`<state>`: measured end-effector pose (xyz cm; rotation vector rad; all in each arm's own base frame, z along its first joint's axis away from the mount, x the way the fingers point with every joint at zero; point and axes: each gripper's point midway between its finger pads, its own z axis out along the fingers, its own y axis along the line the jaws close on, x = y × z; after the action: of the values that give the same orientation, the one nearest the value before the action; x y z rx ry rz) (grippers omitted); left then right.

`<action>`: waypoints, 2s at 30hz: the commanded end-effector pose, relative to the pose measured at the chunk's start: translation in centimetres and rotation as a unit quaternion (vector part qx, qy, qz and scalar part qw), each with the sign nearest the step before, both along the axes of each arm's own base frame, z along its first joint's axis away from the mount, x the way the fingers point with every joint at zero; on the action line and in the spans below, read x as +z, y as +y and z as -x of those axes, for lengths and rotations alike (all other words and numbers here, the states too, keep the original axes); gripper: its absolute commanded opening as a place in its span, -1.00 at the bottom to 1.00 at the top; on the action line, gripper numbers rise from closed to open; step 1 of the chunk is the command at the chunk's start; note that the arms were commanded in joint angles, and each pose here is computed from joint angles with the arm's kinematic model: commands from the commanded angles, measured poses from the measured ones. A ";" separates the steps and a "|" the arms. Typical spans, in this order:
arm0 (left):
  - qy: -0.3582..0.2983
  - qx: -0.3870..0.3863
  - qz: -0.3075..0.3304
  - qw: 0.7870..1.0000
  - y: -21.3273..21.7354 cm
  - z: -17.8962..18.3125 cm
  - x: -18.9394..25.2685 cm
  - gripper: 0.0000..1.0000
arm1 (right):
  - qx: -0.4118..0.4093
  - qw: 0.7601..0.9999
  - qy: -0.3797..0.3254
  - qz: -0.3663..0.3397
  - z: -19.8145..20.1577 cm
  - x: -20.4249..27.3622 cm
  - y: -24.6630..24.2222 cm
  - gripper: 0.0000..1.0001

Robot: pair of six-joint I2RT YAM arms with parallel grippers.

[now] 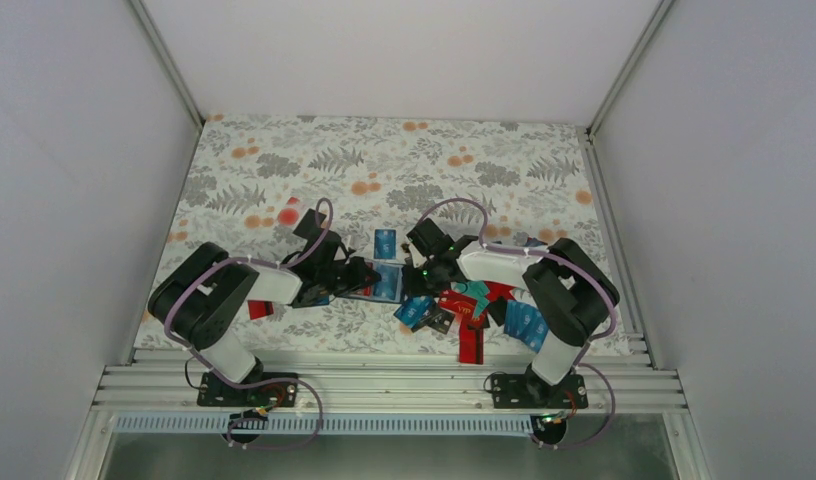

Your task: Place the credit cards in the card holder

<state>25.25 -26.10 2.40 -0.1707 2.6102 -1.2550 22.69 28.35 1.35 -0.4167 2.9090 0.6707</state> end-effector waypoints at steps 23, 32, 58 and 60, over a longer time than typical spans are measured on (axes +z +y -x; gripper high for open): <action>0.000 -0.010 -0.074 0.997 0.8 0.8 0.2 -0.46 | 0.010 0.999 0.026 0.031 1.2 -3.3 -0.8 -0.91; -0.027 -0.011 -0.118 0.993 1.4 0.1 2.7 0.20 | 0.010 0.999 0.025 0.031 1.2 -3.3 -0.9 -0.91; -0.007 -0.026 -0.262 0.965 7.2 0.9 1.4 1.00 | 0.011 0.999 0.027 0.034 1.4 -3.6 -1.1 -0.91; 0.005 -0.030 -0.262 0.965 7.3 1.2 0.9 1.00 | 0.011 0.999 0.027 0.036 1.4 -3.7 -1.2 -0.91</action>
<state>24.73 -19.27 4.18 -0.0148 2.8043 -0.5561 23.18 29.76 1.37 -0.4385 2.8710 0.7614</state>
